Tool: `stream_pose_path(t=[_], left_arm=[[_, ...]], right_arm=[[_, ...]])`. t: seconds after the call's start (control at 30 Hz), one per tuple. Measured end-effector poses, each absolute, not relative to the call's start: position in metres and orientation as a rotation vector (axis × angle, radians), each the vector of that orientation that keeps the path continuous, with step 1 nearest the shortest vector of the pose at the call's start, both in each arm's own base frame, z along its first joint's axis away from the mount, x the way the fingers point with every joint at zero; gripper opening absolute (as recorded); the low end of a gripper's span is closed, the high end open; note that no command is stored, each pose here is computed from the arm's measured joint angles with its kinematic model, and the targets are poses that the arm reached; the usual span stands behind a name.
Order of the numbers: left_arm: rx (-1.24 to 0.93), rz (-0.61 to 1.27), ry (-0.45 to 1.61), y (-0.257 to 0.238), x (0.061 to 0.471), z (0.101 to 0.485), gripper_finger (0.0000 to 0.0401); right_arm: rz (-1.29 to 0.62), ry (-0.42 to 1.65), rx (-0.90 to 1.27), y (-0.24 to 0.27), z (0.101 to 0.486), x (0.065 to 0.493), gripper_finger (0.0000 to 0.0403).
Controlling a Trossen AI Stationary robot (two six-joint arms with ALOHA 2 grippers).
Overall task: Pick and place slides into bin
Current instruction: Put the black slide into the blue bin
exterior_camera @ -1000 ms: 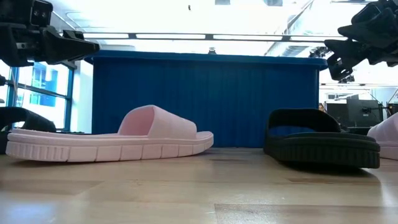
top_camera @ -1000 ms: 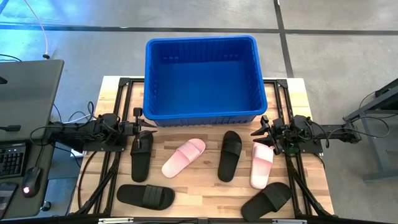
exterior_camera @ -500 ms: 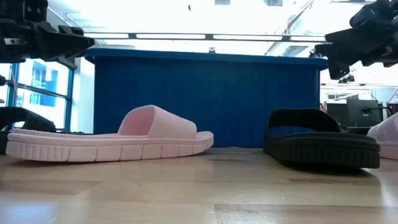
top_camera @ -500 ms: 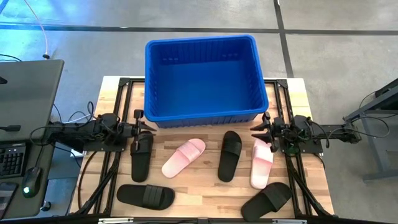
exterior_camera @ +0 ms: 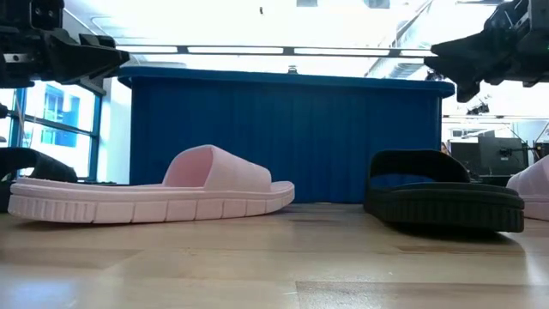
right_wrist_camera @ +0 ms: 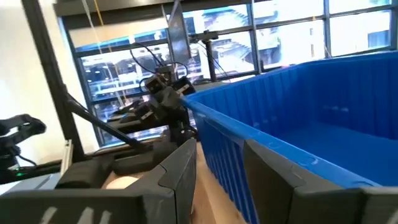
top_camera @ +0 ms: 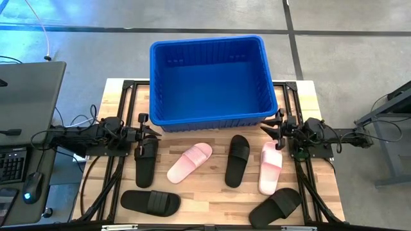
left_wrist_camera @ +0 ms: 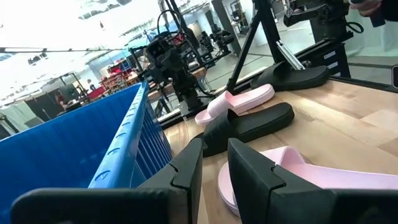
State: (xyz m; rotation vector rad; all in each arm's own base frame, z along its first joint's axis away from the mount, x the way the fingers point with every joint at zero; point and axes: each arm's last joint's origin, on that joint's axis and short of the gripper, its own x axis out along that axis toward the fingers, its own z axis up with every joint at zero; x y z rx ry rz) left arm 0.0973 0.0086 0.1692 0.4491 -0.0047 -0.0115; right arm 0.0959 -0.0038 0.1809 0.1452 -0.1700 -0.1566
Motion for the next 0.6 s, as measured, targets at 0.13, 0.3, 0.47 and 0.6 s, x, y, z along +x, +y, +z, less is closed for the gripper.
stream_pose_path(t=[0.13, 0.3, 0.47, 0.6], left_arm=[[0.466, -0.042, -0.031, 0.008, 0.097, 0.171, 0.0070], [0.414, -0.145, -0.180, 0.004, 0.095, 0.186, 0.0070], [0.436, -0.193, -0.272, 0.001, 0.088, 0.212, 0.0070], [0.547, -0.168, -0.321, 0.000, 0.083, 0.230, 0.0070]], right_arm=[[-0.176, -0.160, 0.145, -0.004, 0.180, 0.096, 0.0124], [-0.080, -0.205, 0.138, -0.002, 0.185, 0.096, 0.0124], [-0.020, -0.275, 0.097, 0.000, 0.192, 0.094, 0.0124], [-0.059, -0.291, 0.015, -0.001, 0.193, 0.093, 0.0124]])
